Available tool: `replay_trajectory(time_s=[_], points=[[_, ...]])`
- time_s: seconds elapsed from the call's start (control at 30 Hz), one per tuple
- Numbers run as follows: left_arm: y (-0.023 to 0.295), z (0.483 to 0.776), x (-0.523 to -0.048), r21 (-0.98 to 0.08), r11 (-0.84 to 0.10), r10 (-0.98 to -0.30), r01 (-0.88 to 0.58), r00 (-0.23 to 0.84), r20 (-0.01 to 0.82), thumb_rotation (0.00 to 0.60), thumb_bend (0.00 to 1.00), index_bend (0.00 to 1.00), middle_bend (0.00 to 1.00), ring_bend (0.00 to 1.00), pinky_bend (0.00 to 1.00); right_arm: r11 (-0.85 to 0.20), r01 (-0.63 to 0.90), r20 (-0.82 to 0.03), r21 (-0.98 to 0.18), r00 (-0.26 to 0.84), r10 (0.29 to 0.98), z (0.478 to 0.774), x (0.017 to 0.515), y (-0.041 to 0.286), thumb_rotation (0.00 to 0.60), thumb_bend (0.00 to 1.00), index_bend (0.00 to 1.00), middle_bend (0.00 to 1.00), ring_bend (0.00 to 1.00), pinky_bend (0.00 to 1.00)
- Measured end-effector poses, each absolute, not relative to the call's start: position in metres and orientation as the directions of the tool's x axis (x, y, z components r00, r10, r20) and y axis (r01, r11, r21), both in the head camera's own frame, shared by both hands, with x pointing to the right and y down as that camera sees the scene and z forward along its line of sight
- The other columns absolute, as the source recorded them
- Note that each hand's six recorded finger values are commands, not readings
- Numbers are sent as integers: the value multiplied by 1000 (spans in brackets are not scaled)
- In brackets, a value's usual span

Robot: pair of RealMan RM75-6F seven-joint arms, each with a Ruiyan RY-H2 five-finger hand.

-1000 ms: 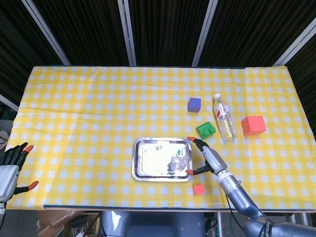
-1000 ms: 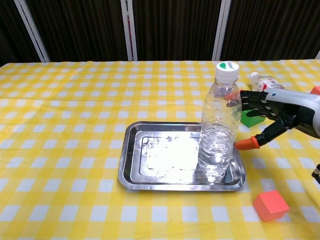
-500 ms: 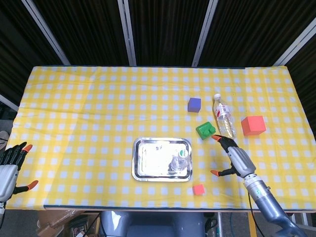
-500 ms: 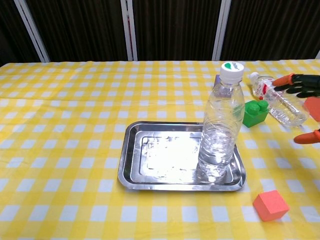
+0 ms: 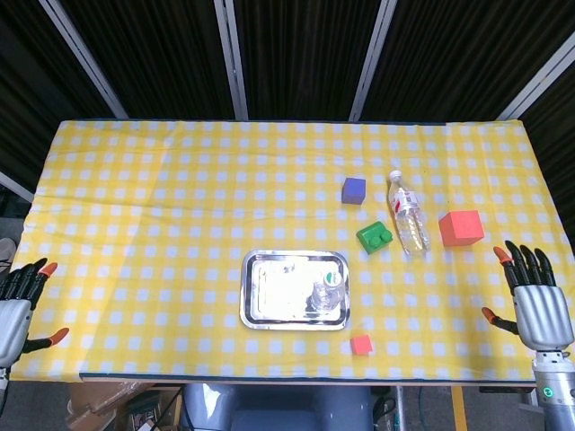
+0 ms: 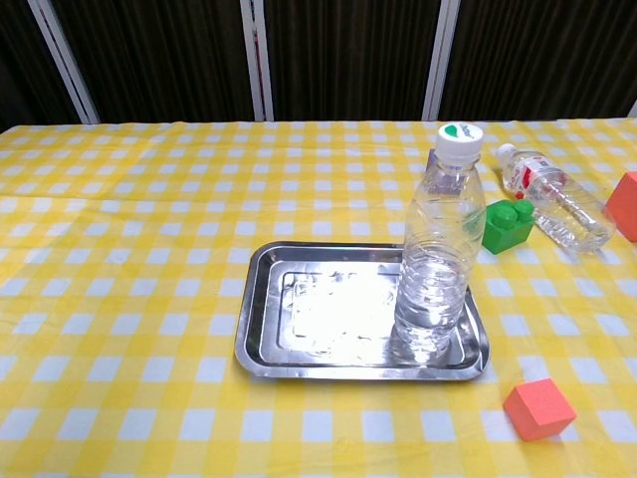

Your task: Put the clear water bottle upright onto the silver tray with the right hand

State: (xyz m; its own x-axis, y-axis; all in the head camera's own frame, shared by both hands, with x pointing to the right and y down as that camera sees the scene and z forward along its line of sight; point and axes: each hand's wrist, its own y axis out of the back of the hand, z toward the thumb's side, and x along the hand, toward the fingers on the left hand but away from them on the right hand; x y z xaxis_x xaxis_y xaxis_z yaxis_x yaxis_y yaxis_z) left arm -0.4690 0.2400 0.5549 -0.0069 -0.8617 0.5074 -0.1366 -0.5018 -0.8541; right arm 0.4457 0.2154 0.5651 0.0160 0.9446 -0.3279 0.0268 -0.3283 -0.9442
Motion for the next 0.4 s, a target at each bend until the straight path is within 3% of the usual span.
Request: replay_trajectory(time_s=[0.4], points=[[237, 553, -479, -855, -496, -863, -151, -25, 505, 600, 141, 9, 0, 0, 0, -325, -46, -324, -945, -28, 946, 555, 451, 223, 600, 154, 101, 43, 0, 0]])
